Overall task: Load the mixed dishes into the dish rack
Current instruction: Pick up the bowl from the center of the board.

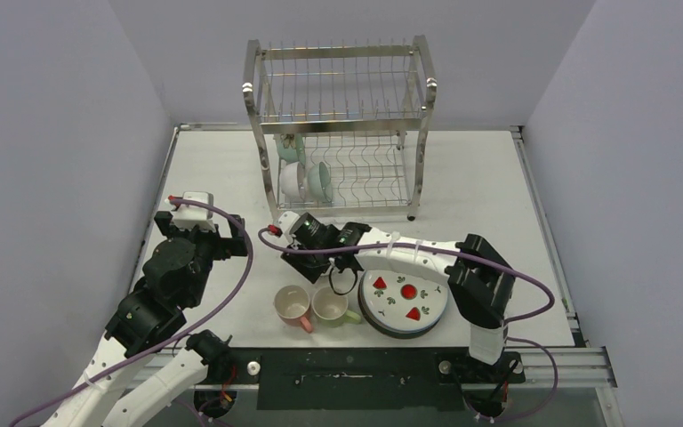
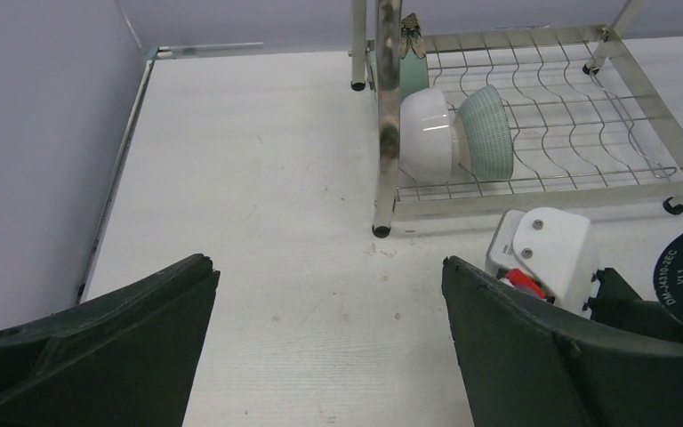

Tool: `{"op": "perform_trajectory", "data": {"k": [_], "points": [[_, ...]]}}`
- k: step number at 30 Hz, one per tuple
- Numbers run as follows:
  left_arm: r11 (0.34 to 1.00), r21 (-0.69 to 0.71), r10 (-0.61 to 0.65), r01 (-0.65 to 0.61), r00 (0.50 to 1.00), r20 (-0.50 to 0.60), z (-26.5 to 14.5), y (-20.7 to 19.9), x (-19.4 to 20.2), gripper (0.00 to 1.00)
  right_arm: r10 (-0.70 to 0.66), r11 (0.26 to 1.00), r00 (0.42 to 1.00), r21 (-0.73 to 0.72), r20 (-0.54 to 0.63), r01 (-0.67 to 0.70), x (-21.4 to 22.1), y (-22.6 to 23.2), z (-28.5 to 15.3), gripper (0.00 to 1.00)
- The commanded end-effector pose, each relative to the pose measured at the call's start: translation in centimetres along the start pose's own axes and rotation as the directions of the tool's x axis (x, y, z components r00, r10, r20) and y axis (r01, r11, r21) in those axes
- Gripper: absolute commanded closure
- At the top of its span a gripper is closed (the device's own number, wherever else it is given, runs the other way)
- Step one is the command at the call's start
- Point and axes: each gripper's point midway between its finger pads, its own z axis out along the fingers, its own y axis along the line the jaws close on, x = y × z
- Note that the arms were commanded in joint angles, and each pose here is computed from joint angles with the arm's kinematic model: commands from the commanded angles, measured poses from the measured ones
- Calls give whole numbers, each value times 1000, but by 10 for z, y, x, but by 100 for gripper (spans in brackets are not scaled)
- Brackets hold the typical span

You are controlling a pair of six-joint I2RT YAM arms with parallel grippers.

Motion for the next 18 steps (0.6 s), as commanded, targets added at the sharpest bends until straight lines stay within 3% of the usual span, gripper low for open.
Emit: {"op": "perform_trajectory", "data": {"k": [1,14,18], "points": [[1000,18,-17,17,999,38,0,-4,-12,3,-79,997,996,9,-36,79,-5,7,-6,47],[1000,24,-17,16,999,34,1,-6,-12,3,-178,984,973,-34,-149,175,11,22,9,51],[1000,25,-16,15,999,32,1,-6,-11,3,-182,983,971,-38,-158,178,11,23,13,63]]}}
